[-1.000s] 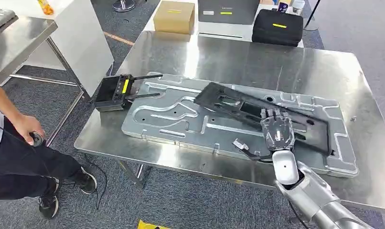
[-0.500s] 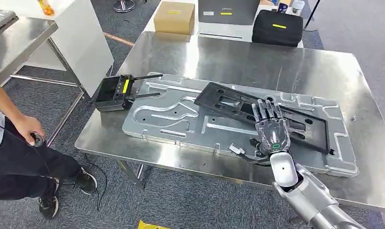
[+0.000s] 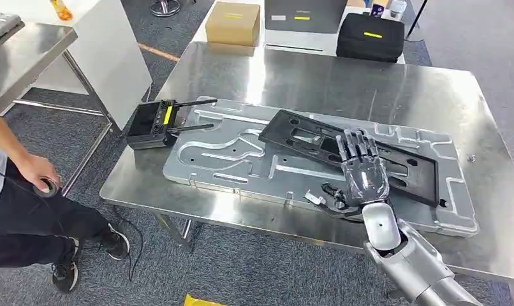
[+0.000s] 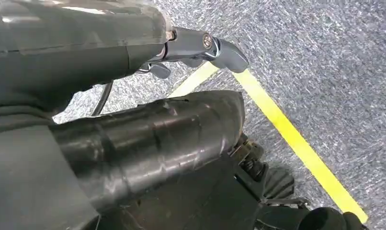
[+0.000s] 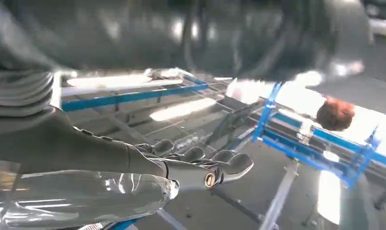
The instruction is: Take the parts from the cabinet and place them on the table.
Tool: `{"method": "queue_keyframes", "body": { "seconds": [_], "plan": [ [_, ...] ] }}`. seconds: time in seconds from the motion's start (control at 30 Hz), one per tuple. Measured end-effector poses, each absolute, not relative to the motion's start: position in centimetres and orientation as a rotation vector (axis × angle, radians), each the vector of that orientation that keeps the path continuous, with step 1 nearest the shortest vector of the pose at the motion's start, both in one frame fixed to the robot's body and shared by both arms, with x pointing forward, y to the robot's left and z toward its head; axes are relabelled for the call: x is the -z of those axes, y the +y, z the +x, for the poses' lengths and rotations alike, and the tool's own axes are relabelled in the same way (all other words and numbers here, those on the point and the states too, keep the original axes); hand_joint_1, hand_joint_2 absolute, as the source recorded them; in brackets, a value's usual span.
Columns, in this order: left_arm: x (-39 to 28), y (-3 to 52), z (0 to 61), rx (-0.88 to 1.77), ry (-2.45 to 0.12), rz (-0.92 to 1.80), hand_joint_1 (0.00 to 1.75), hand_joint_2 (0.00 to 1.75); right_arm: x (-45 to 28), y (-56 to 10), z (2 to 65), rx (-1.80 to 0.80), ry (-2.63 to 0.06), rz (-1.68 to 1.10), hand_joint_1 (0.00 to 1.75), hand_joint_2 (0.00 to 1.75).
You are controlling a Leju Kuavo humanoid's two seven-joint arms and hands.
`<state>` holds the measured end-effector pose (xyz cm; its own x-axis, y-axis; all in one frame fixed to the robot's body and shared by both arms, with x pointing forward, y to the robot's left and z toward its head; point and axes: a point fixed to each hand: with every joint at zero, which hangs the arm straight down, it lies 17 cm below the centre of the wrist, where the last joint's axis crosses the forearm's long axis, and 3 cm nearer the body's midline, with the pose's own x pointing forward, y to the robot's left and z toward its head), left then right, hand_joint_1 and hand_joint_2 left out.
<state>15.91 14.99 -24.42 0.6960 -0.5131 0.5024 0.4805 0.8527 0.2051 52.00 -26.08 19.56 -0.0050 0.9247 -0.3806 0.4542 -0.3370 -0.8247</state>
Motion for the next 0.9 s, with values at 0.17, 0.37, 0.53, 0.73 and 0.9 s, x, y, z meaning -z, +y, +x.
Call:
{"method": "queue_keyframes", "body": {
  "seconds": [0.17, 0.37, 0.53, 0.73, 0.9],
  "plan": [
    [24.6, 15.5, 15.0, 0.523, -0.580, 0.071, 0.00, 0.00, -23.2, -26.4, 48.7, -1.265, -1.582, -1.754, 0.00, 0.00],
    [24.8, 15.9, 14.2, 0.517, -0.570, 0.088, 0.00, 0.00, -31.1, -25.5, 39.1, -0.846, -2.025, -1.734, 0.00, 0.00],
    [24.8, 15.9, 14.3, 0.528, -0.571, 0.091, 0.00, 0.00, -37.2, -25.2, 33.8, -0.592, -2.220, -1.754, 0.00, 0.00],
    [24.8, 15.8, 14.6, 0.533, -0.573, 0.093, 0.00, 0.00, -42.8, -26.8, 25.2, -0.086, -2.626, -1.533, 0.00, 0.00],
    [24.7, 16.1, 14.8, 0.524, -0.577, 0.107, 0.00, 0.00, -42.4, -30.7, 23.2, 0.218, -2.525, -1.466, 0.00, 0.00]
  ]
}}
